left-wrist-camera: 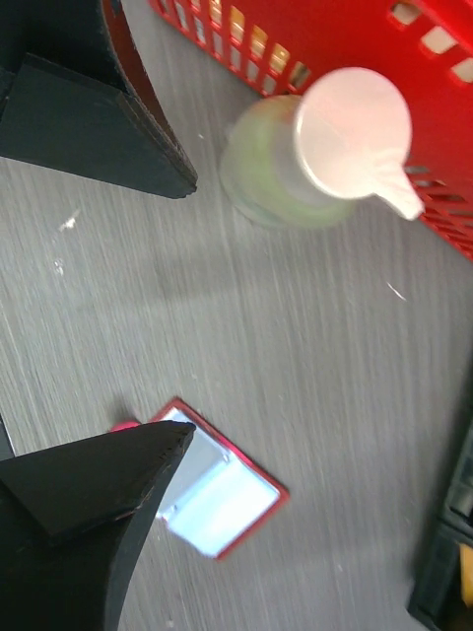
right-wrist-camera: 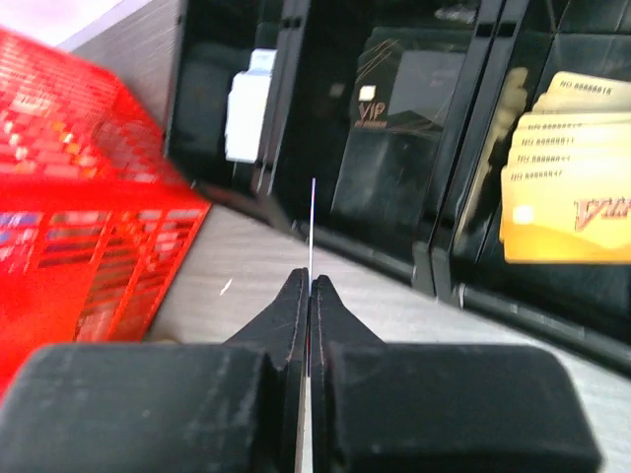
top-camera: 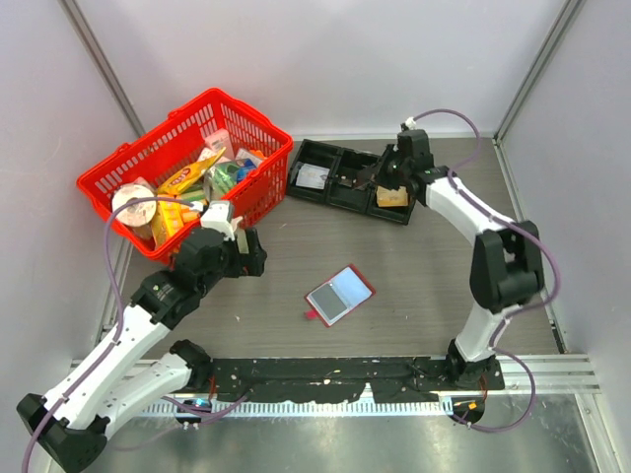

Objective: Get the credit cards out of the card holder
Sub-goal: Place the credit card in the storage box.

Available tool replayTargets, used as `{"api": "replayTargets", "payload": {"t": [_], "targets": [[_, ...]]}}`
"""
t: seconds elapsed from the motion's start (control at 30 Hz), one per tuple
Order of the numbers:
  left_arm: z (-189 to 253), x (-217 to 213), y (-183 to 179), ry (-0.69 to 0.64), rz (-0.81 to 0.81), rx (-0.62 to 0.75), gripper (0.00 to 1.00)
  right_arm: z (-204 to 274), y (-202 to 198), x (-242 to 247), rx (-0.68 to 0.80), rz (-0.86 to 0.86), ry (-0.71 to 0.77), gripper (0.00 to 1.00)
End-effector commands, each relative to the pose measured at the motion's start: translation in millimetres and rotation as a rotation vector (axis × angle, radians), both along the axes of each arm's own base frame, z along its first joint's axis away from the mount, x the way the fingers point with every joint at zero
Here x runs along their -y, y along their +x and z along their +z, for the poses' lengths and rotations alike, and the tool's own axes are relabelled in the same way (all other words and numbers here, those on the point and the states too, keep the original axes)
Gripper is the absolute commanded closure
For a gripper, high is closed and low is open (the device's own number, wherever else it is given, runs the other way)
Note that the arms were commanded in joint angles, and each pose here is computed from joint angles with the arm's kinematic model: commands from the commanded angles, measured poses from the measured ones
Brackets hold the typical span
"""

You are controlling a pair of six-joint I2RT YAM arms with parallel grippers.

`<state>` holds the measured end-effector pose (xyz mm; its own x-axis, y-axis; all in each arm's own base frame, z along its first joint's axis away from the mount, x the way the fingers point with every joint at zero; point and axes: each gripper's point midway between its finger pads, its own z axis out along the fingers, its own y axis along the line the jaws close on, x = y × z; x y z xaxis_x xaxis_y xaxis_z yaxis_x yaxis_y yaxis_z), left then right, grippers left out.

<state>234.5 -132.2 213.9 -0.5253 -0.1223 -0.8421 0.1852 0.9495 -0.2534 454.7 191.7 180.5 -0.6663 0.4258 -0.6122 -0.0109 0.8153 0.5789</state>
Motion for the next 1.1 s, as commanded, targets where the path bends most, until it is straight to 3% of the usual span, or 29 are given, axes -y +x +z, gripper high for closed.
{"api": "replayTargets", "payload": {"t": [0.0, 0.4, 0.7, 0.9, 1.07], "targets": [[-9.1, -18.6, 1.3, 0.09, 0.043, 0.002, 0.0, -3.0, 49.3, -0.9, -0.002, -0.144, 0.035, 0.99], [-14.8, -25.2, 2.1, 0.121, 0.056, 0.005, 0.0, -59.1, 114.6, -37.5, -0.068, -0.173, 0.082, 0.97], [-14.6, -19.6, 1.6, 0.102, 0.027, 0.006, 0.0, -55.3, 99.1, -5.8, -0.072, -0.235, -0.075, 0.42], [-12.0, -14.2, 0.2, 0.07, 0.012, 0.001, 0.0, -8.8, 71.9, 9.9, 0.005, -0.209, -0.156, 0.24], [-6.2, 3.6, -1.4, -0.009, -0.028, -0.031, 0.0, 30.3, 37.3, 12.0, 0.046, -0.13, -0.236, 0.23]]}}
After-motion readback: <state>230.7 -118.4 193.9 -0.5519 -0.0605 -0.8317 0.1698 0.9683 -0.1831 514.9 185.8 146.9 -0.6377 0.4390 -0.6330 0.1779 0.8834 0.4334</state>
